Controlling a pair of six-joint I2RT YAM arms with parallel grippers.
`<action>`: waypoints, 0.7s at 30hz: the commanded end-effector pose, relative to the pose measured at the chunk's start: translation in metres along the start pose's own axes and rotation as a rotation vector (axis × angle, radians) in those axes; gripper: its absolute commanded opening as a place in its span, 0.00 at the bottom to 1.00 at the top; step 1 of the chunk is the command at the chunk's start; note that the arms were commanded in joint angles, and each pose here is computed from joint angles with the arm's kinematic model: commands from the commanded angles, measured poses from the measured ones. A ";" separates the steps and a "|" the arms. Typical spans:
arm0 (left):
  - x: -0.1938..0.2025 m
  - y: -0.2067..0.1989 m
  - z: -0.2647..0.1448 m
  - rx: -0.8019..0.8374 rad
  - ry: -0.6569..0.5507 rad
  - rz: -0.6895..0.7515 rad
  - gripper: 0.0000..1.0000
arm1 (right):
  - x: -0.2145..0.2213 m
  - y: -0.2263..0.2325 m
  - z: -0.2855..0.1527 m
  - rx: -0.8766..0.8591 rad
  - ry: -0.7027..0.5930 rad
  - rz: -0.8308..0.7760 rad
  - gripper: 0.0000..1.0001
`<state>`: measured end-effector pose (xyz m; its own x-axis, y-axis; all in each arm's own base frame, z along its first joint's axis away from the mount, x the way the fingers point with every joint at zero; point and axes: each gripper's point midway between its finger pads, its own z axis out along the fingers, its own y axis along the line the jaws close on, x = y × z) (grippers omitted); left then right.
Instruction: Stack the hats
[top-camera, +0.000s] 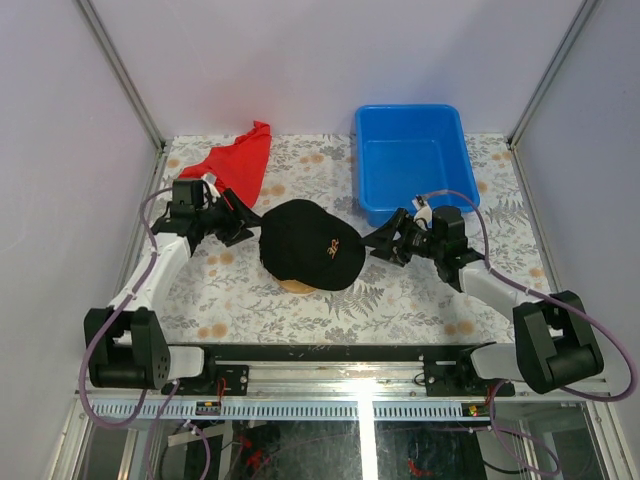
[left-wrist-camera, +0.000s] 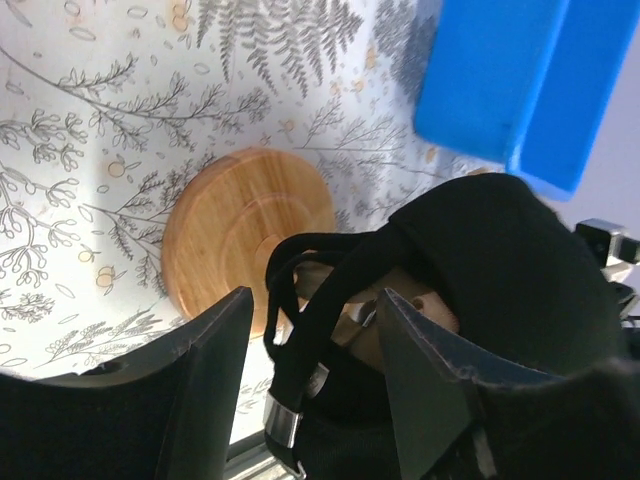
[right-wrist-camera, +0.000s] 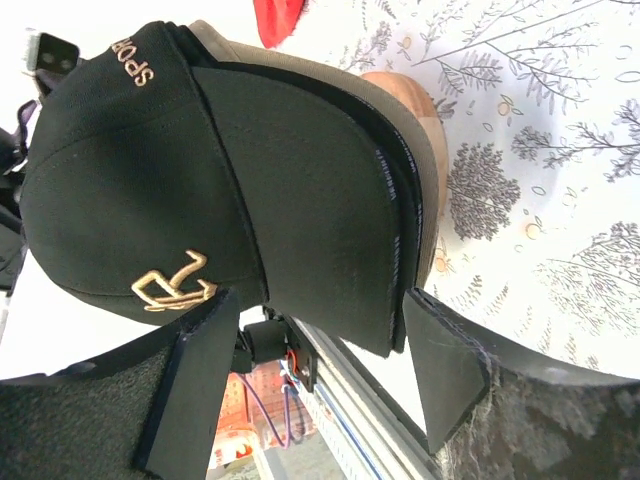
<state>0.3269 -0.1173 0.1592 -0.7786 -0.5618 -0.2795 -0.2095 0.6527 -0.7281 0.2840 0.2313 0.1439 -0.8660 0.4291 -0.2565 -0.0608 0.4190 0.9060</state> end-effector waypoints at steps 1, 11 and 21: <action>-0.018 -0.026 -0.013 0.109 -0.090 0.022 0.52 | -0.018 0.009 -0.011 0.021 -0.052 -0.090 0.74; -0.049 0.016 -0.059 -0.107 -0.284 -0.001 0.56 | -0.045 -0.006 -0.045 0.104 -0.119 -0.121 0.77; -0.097 0.035 -0.101 -0.261 -0.503 -0.100 1.00 | -0.066 -0.006 -0.079 0.345 -0.177 -0.261 0.99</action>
<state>0.3326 -0.0100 0.2079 -0.4848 -0.7215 -0.4944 -0.3969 0.6852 -0.6107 0.2987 0.1597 0.1648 -0.7871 0.4427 -0.4295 -0.0566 0.6416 0.7650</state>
